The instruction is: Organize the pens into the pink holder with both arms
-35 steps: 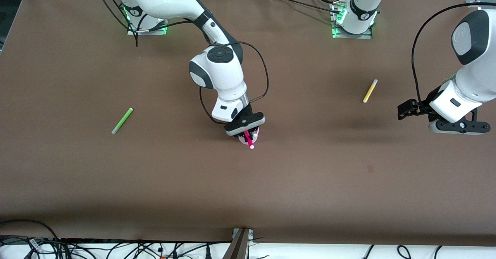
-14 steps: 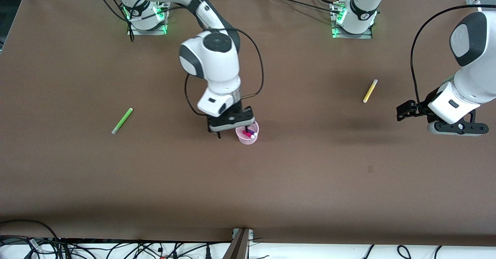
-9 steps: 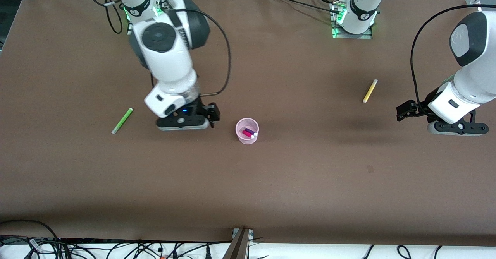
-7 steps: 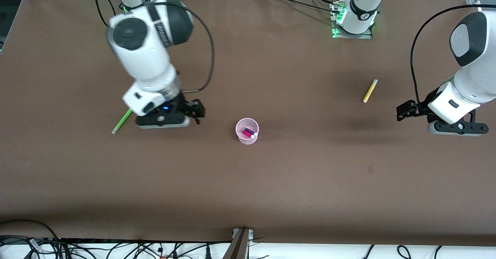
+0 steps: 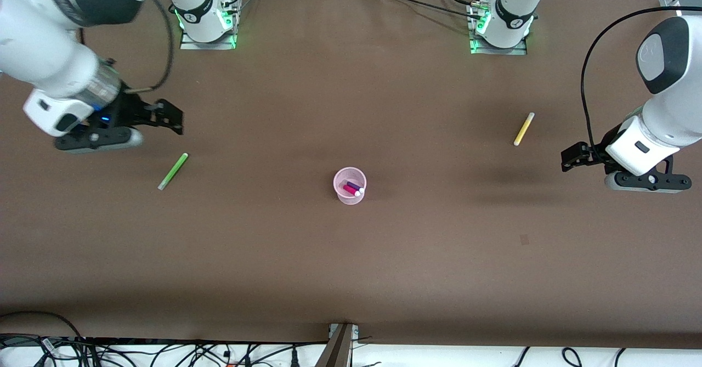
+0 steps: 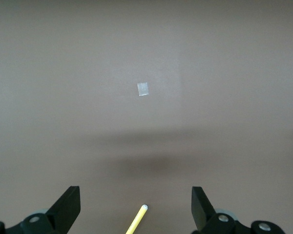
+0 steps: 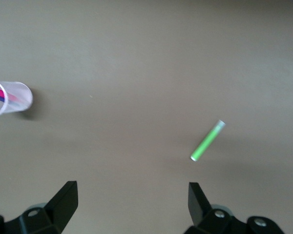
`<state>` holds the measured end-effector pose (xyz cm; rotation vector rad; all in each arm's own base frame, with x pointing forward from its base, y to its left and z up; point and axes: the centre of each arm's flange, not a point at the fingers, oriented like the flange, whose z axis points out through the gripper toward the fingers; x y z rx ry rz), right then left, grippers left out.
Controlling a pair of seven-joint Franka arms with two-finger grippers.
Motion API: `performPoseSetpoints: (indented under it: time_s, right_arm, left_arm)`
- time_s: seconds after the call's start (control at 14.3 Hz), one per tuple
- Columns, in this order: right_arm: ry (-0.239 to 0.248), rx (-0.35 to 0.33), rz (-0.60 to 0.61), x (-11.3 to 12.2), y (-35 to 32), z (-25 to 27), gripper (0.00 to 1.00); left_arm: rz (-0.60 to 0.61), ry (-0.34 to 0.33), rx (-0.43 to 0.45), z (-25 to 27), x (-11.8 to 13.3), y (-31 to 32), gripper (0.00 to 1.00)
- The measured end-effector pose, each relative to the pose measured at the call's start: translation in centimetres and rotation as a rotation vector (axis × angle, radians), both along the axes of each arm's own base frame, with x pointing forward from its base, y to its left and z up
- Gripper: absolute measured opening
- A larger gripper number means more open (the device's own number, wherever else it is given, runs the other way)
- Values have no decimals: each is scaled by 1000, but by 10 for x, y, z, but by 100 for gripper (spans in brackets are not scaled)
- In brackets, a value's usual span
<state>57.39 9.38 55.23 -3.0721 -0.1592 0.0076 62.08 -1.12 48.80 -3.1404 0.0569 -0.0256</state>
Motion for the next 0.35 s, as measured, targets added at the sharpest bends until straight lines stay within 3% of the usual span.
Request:
performPoseSetpoints:
  time_s: [0.35]
  right_arm:
    - [-13, -38, 46, -22, -22, 9, 100]
  left_arm:
    - [0, -12, 0, 5, 1, 0, 100]
